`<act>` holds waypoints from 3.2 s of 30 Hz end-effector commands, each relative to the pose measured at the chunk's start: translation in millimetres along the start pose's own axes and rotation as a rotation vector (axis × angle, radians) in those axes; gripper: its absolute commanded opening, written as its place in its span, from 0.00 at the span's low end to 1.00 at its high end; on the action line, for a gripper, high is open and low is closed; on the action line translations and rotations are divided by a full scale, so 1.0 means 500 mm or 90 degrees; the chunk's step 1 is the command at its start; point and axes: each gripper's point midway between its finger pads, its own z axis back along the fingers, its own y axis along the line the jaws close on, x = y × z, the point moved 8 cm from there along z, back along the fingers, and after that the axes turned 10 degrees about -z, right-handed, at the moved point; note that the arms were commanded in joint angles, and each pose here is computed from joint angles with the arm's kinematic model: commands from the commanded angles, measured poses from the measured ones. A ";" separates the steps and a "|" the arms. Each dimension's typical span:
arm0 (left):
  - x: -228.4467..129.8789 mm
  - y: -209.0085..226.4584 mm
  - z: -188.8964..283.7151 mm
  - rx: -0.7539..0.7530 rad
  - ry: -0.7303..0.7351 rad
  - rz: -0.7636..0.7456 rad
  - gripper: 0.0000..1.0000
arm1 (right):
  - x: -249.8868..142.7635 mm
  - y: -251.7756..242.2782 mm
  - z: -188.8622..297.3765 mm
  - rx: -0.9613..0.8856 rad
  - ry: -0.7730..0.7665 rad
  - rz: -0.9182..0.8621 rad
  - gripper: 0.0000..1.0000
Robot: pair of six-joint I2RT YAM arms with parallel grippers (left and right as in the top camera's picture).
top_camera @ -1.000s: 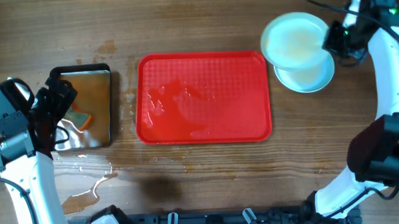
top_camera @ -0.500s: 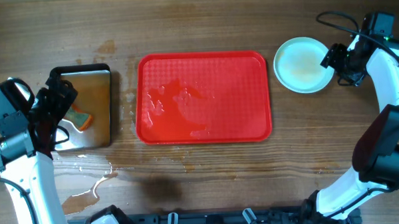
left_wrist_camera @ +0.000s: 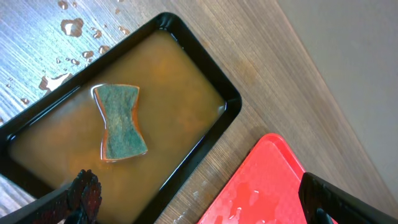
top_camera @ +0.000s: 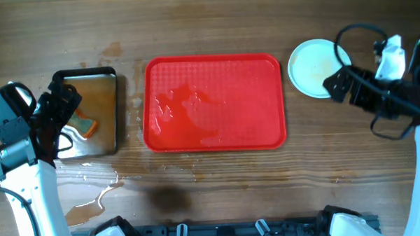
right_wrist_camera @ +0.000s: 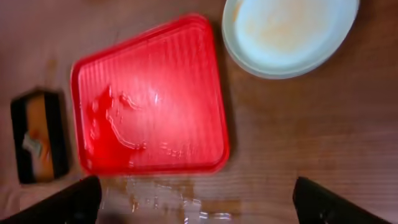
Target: Clean dirty plates on tray and stack at the side
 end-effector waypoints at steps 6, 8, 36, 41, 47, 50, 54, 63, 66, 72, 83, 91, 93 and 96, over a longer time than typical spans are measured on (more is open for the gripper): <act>0.004 -0.003 0.002 -0.009 -0.003 -0.003 1.00 | -0.020 0.009 0.006 0.006 0.026 -0.279 1.00; 0.004 -0.003 0.002 -0.009 -0.003 -0.003 1.00 | -0.018 0.009 0.006 0.006 0.025 -0.354 1.00; 0.004 -0.003 0.002 -0.009 -0.003 -0.003 1.00 | -0.215 -0.014 -0.149 0.305 -0.381 0.182 1.00; 0.004 -0.003 0.002 -0.009 -0.003 -0.003 1.00 | -0.250 -0.050 -0.201 0.378 -0.484 0.219 1.00; 0.004 -0.003 0.002 -0.009 -0.003 -0.003 1.00 | -0.260 -0.077 -0.212 0.368 -0.562 0.211 1.00; 0.004 -0.003 0.002 -0.009 -0.003 -0.003 1.00 | -0.252 -0.084 -0.192 0.347 -0.623 0.192 1.00; 0.004 -0.003 0.002 -0.009 -0.003 -0.003 1.00 | -0.242 -0.100 -0.194 0.271 -0.663 0.202 1.00; 0.004 -0.003 0.002 -0.009 -0.003 -0.003 1.00 | -0.235 -0.133 -0.211 0.097 -0.686 0.279 1.00; 0.004 -0.003 0.002 -0.009 -0.003 -0.003 1.00 | -0.235 -0.133 -0.211 0.101 -0.684 0.274 1.00; 0.004 -0.003 0.002 -0.008 -0.002 -0.003 1.00 | -0.236 -0.132 -0.212 0.094 -0.684 0.297 1.00; 0.004 -0.003 0.002 -0.009 -0.003 -0.003 1.00 | -0.236 -0.132 -0.213 0.094 -0.683 0.297 1.00; 0.004 -0.003 0.002 -0.009 -0.003 -0.003 1.00 | -0.236 -0.132 -0.212 0.094 -0.683 0.297 1.00; 0.004 -0.003 0.002 -0.009 -0.003 -0.003 1.00 | -0.236 -0.132 -0.212 0.094 -0.683 0.297 1.00; -0.001 -0.001 0.003 -0.004 0.007 -0.002 1.00 | -0.236 -0.132 -0.212 0.094 -0.683 0.297 1.00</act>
